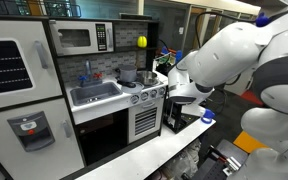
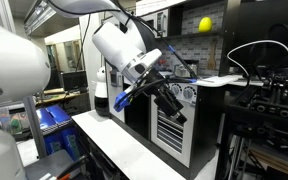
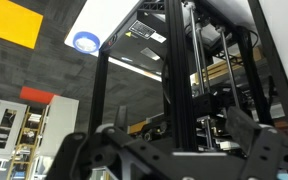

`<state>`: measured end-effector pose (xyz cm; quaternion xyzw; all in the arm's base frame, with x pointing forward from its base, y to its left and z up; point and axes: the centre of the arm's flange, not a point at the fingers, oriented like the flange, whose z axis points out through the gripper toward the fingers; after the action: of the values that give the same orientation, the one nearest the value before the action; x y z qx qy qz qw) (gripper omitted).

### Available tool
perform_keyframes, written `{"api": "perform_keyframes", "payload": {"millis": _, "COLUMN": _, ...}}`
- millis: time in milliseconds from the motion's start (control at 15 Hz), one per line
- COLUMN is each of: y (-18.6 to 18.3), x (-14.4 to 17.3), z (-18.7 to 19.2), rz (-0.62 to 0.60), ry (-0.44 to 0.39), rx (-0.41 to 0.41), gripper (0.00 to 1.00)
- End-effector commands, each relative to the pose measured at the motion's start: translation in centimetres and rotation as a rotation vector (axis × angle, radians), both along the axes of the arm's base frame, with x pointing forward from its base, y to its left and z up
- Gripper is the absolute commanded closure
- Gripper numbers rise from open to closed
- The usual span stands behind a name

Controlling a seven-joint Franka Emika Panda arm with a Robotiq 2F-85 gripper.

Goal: Remove the lid from the sink and put it on the stove

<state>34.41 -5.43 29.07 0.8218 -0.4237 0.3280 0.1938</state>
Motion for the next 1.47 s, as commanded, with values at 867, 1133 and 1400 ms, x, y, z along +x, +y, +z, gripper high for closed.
{"api": "perform_keyframes", "payload": {"millis": 867, "y": -1.1, "x": 1.9, "z": 0.9, "rz": -0.150, "ry": -0.183, "rx": 0.634, "gripper": 0.00}}
{"api": "perform_keyframes", "payload": {"millis": 1133, "y": -0.6, "x": 3.3, "z": 1.5, "rz": -0.018, "ry": -0.126, "rx": 0.718, "gripper": 0.00}}
{"api": "perform_keyframes", "payload": {"millis": 1400, "y": 0.3, "x": 4.0, "z": 2.9, "rz": 0.095, "ry": -0.020, "rx": 0.709, "gripper": 0.00}}
